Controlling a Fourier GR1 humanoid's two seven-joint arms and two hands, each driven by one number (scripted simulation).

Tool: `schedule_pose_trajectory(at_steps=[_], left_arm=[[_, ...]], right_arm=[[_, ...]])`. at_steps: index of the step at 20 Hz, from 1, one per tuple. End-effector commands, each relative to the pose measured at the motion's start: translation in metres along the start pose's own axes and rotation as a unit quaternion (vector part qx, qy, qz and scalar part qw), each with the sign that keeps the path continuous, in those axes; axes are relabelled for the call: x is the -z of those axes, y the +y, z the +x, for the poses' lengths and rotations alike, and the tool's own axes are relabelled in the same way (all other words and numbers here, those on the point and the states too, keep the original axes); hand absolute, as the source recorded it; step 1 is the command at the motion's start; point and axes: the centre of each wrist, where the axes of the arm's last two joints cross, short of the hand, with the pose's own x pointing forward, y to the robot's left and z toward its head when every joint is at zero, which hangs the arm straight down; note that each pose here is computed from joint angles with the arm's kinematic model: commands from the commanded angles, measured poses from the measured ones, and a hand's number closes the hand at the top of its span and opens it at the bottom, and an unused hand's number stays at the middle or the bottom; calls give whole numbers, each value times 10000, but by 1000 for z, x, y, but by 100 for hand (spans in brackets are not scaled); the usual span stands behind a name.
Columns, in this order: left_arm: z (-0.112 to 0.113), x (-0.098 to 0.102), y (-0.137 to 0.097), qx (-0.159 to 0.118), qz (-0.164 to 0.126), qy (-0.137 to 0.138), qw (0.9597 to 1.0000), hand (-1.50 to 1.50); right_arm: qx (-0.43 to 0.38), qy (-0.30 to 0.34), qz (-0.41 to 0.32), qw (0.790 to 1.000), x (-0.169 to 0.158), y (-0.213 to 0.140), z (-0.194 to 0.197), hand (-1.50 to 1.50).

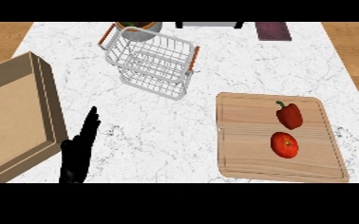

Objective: Pick the tomato from the cutting board and place it in the tiered basket

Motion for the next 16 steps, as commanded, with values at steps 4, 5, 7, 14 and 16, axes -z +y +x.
schedule_pose_trajectory(at_steps=[4, 5, 7, 14, 16], left_arm=[[13, 11, -9, 20, -167, -148, 9997, 0], [-1, 2, -14, 43, -177, -75, 9998, 0], [9, 12, -3, 104, -119, -108, 9998, 0], [-3, 15, 3, 86, -209, -11, 9997, 0], [3, 12, -13, 13, -152, 41, 9999, 0]], right_arm=[[-1799, 653, 217, 9813, -23, -14, 23, -150], [-1939, 725, 86, 9783, -24, -17, 32, -150], [-1909, 782, -233, 9782, -21, -15, 56, -150], [-2446, 1040, -74, 9640, -25, 55, 87, -150], [-2785, 996, -32, 9553, -22, 88, 82, -150]])
